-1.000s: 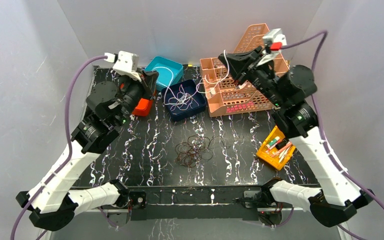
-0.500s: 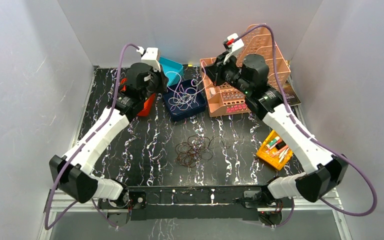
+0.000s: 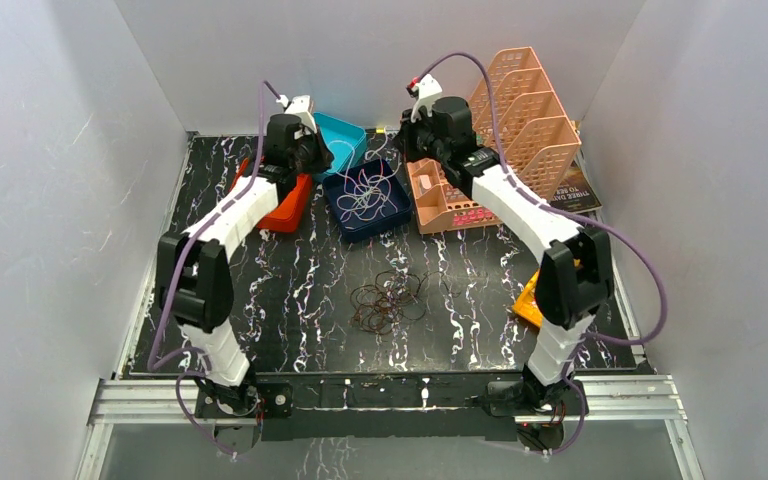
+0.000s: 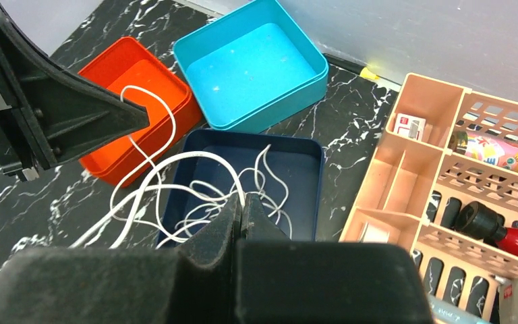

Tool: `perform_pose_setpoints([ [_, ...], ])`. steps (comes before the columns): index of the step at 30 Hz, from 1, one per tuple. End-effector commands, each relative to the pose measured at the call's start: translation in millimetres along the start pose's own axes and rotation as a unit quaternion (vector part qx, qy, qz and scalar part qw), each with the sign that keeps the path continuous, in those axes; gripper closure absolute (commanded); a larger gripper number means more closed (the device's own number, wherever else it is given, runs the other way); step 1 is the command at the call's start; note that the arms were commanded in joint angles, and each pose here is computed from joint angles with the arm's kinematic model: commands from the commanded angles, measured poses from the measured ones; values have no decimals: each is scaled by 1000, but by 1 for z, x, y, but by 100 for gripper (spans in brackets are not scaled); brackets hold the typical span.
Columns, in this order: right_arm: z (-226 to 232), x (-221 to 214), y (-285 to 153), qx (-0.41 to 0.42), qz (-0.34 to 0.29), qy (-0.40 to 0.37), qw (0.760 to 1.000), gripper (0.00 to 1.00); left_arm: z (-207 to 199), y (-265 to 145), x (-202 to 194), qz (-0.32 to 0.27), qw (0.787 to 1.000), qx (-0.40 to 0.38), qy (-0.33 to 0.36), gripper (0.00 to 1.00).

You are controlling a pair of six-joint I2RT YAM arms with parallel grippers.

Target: Untangle the cables

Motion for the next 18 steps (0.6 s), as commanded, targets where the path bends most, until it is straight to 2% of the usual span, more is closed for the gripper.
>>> perform_pose_setpoints([
  [1, -12, 32, 24, 5, -56, -2, 998, 100, -5, 26, 20, -23, 999, -35, -3, 100],
  [11, -18, -31, 87, 42, 18, 6, 999, 100, 15, 83, -24, 33, 999, -27, -7, 100],
  [18, -15, -60, 98, 62, 47, 15, 997, 100, 17, 97, -52, 76, 996, -38, -30, 98],
])
Point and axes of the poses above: each gripper's point midway between its finger pads, its own y axis out along the fingers, its own z axis along the line the jaws close on, x = y × z, the point moved 2 cm from there along -y, back along the fingers, and after that the axes turned 4 degrees about -y, right-handed, at the moved point
